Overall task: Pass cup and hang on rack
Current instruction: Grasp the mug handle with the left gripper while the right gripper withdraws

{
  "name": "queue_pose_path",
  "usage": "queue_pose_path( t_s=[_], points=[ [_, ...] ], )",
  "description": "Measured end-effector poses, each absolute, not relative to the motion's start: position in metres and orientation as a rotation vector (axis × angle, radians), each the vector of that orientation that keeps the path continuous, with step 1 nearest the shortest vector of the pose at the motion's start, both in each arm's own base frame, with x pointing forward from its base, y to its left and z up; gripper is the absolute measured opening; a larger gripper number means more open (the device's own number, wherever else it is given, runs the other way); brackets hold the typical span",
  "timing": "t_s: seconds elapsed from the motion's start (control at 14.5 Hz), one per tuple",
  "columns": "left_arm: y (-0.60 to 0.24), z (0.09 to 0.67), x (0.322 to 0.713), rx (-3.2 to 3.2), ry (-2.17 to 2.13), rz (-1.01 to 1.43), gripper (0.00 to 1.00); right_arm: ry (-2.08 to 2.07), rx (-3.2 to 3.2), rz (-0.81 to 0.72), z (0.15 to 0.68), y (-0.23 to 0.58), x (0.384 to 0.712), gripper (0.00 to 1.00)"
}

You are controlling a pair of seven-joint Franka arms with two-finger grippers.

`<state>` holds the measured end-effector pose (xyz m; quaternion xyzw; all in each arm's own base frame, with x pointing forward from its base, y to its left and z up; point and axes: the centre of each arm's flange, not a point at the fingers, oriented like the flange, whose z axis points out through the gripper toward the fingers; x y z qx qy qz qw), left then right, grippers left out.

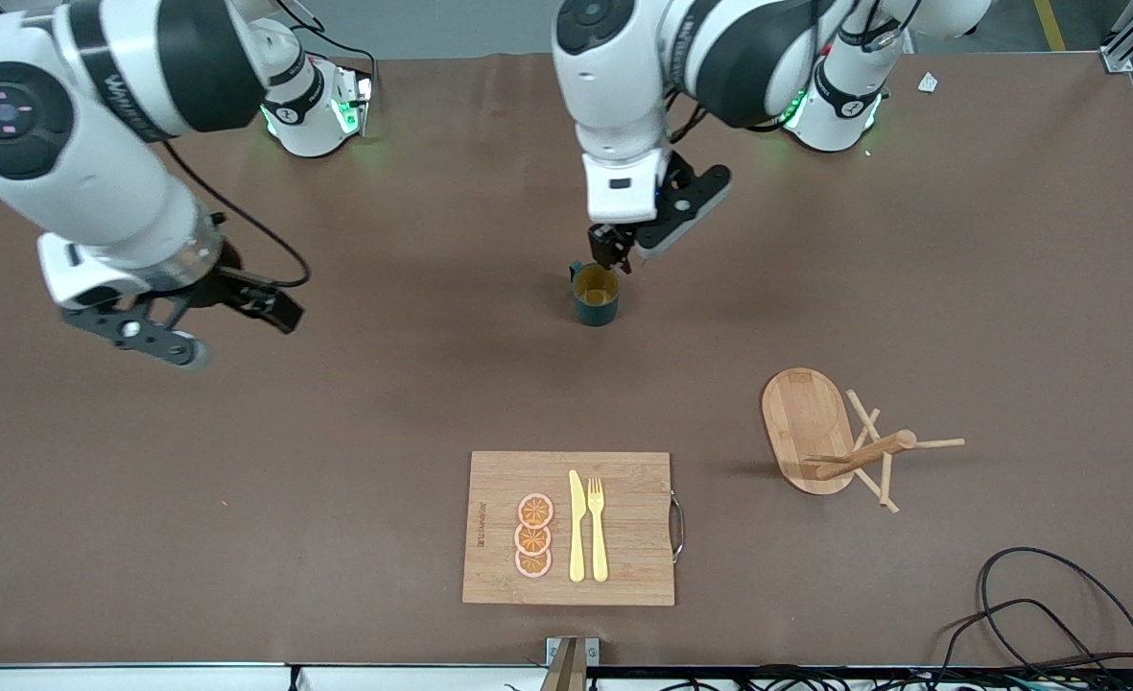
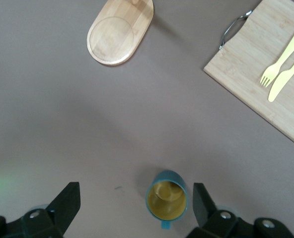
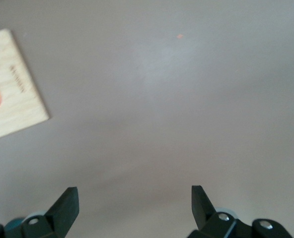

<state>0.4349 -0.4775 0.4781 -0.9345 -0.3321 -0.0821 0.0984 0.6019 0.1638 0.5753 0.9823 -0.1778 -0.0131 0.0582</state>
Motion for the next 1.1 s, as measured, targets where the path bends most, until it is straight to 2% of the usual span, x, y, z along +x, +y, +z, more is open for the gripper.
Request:
queue_pose_path(
  t_s=[0.34,0.69,1.1],
  points=[
    [-0.554,0.396,0.379,-2.652,-0.98,-0.439,1.0,-0.386,3.021,0.059,0.585,0.087,0.626,1.0],
    [-0.611,0.292,0.307,-2.549,-0.894,-0.672,1.0,-0.253,3.04,0.133,0.622,0.023,0.613,1.0],
    [-0.613,0.205,0.287,-2.436,-0.903,-0.808,1.0,-0.208,3.044,0.19,0.64,-0.052,0.589,1.0]
  ],
)
